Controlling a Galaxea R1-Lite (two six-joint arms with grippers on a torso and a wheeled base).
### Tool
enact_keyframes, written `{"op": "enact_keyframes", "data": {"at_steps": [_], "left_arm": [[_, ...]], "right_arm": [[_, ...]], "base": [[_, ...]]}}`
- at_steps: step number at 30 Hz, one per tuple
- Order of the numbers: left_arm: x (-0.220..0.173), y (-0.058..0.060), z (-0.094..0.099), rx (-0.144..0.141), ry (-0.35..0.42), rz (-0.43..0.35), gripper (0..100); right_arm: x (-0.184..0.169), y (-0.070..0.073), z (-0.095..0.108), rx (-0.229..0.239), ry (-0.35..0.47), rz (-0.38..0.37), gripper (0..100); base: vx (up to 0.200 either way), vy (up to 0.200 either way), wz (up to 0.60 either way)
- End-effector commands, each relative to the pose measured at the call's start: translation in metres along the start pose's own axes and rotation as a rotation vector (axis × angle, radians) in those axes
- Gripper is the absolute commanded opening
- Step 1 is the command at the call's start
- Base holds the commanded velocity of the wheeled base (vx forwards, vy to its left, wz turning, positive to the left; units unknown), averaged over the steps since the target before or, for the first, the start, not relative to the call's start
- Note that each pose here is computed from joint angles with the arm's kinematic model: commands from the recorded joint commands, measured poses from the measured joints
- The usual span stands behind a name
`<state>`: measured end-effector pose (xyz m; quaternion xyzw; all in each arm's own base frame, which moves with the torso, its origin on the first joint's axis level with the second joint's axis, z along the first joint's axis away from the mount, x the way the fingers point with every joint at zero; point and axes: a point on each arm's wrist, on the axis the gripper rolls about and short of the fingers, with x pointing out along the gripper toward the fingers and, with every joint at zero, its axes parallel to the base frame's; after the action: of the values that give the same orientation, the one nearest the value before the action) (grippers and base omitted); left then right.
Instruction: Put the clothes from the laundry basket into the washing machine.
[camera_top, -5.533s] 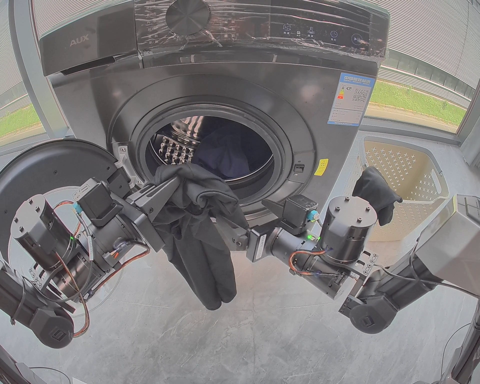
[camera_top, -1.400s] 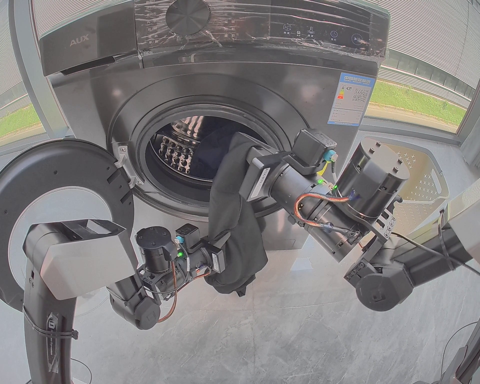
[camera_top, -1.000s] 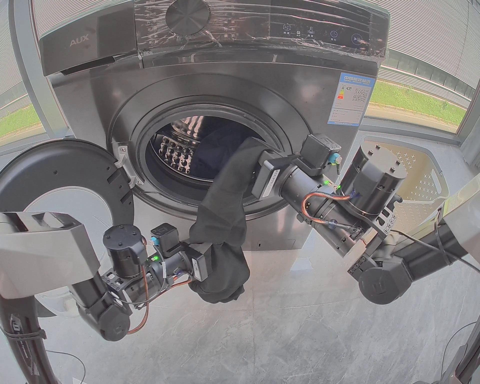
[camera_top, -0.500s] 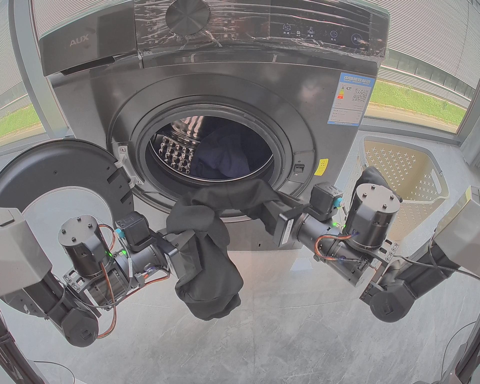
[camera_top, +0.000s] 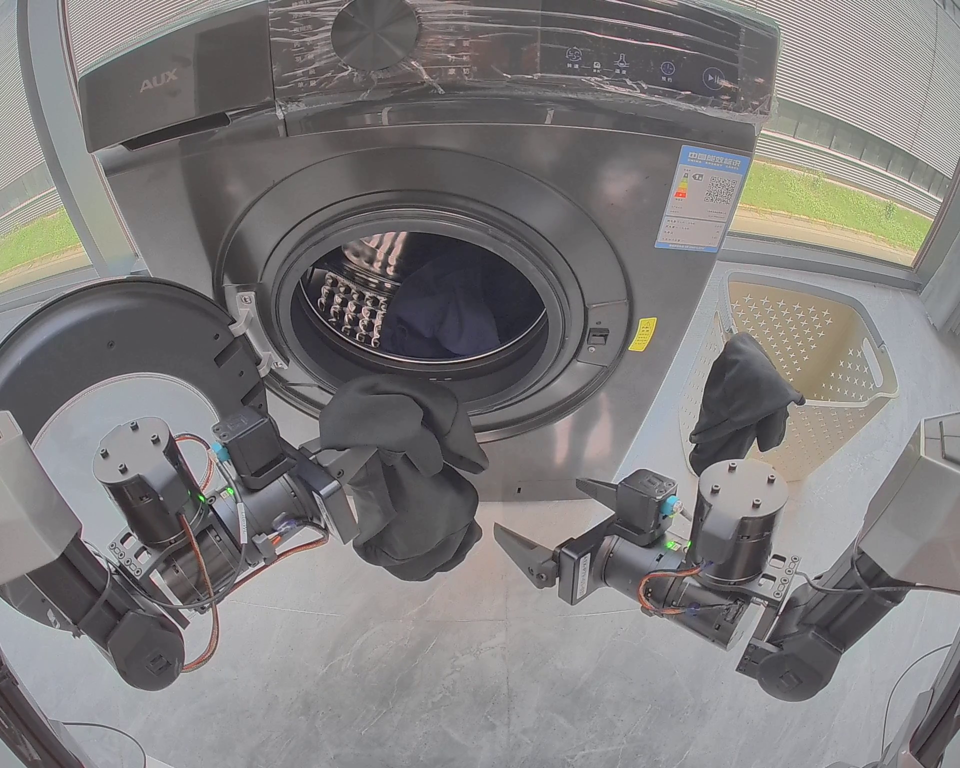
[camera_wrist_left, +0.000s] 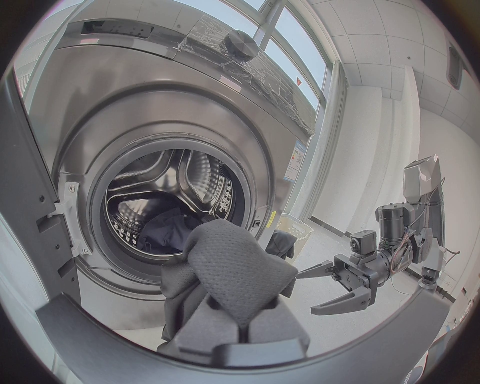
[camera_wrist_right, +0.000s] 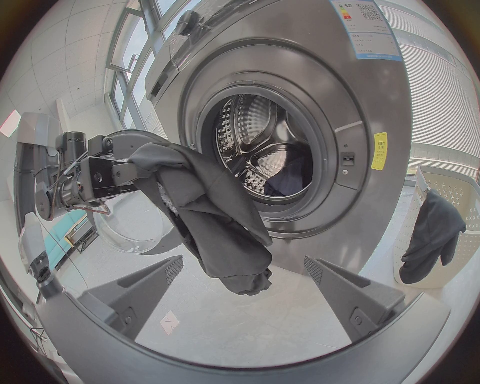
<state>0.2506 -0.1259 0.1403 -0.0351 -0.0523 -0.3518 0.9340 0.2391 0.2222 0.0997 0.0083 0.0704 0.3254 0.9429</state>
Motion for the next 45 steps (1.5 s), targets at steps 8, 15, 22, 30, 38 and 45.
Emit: {"op": "enact_keyframes", "data": {"at_steps": [8,15,22,30,38,45], "left_arm": [[0.000,-0.002,0.001,0.000,-0.004,-0.015,0],[-0.002,-0.004,0.002,-0.001,-0.005,-0.020,0],[-0.003,-0.004,0.005,0.002,-0.014,-0.021,0],[-0.005,-0.005,0.005,0.002,-0.013,-0.025,0],[-0.005,-0.006,0.004,0.000,-0.007,-0.035,0],[-0.006,-0.004,-0.001,-0.002,0.014,-0.030,0]], "right_arm": [[0.026,0.015,0.010,-0.001,-0.071,0.049,100],[0.047,0.013,-0.002,-0.020,-0.053,0.050,100],[0.072,-0.009,-0.008,-0.028,-0.068,-0.004,100],[0.092,-0.030,-0.009,-0.031,-0.102,-0.050,100],[0.103,-0.026,-0.005,-0.030,-0.139,-0.040,100],[0.105,-0.017,0.014,-0.027,-0.208,-0.018,100]], "base": [[0.000,0.000,0.00],[0.000,0.000,0.00],[0.000,0.000,0.00],[0.000,0.000,0.00],[0.000,0.000,0.00],[0.000,0.000,0.00]]}}
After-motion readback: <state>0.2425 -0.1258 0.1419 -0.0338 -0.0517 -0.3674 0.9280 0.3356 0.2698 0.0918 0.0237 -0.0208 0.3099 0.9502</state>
